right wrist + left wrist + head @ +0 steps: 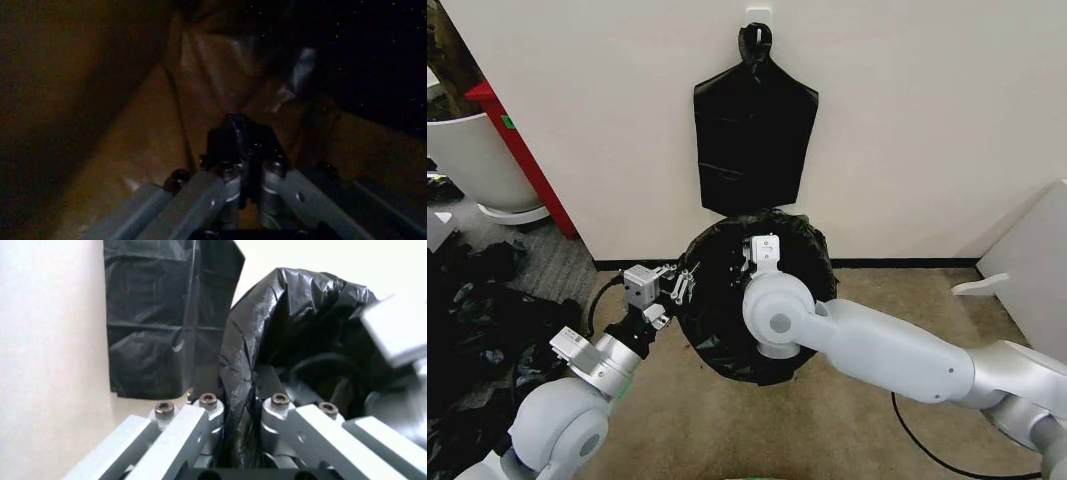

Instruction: Place the garbage bag over the trash bin.

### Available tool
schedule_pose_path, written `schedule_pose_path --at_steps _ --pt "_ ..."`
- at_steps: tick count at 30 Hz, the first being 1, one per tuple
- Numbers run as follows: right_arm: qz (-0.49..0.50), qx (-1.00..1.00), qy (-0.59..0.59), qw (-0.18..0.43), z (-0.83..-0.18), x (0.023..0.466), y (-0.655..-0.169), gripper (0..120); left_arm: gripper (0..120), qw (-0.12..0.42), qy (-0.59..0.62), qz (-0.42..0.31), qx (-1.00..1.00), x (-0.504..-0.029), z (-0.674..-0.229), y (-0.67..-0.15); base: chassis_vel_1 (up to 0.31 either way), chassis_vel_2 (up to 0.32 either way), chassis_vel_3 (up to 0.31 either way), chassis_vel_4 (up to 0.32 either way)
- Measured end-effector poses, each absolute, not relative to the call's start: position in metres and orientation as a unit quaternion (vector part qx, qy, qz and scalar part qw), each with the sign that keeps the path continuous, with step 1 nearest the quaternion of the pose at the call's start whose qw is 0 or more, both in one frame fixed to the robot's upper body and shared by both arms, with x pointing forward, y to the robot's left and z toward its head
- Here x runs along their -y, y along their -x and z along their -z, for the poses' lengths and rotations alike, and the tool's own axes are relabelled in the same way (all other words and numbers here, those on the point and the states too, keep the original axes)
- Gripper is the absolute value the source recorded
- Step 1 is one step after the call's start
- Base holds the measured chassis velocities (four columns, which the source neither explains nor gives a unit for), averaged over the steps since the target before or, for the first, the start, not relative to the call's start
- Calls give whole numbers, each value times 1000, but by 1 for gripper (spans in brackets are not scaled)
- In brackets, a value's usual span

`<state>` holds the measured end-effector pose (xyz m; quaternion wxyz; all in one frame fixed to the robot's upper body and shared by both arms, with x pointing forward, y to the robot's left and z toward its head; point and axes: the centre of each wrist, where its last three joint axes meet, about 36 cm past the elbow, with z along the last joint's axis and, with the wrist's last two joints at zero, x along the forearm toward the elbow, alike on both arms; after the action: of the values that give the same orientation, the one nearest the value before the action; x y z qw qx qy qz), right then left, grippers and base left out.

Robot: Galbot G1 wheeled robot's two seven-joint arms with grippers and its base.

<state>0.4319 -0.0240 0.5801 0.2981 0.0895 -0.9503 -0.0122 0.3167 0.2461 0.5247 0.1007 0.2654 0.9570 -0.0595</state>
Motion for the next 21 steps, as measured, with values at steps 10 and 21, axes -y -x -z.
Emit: schedule_pose_path --at_steps 10,21 --pt "19 949 -91 300 -583 27 -438 0 4 99 -275 67 -954 -242 -528 -308 0 0 0 0" --pt "22 943 -143 299 -601 35 -410 0 4 90 -253 56 -962 -251 -520 -318 0 0 0 0"
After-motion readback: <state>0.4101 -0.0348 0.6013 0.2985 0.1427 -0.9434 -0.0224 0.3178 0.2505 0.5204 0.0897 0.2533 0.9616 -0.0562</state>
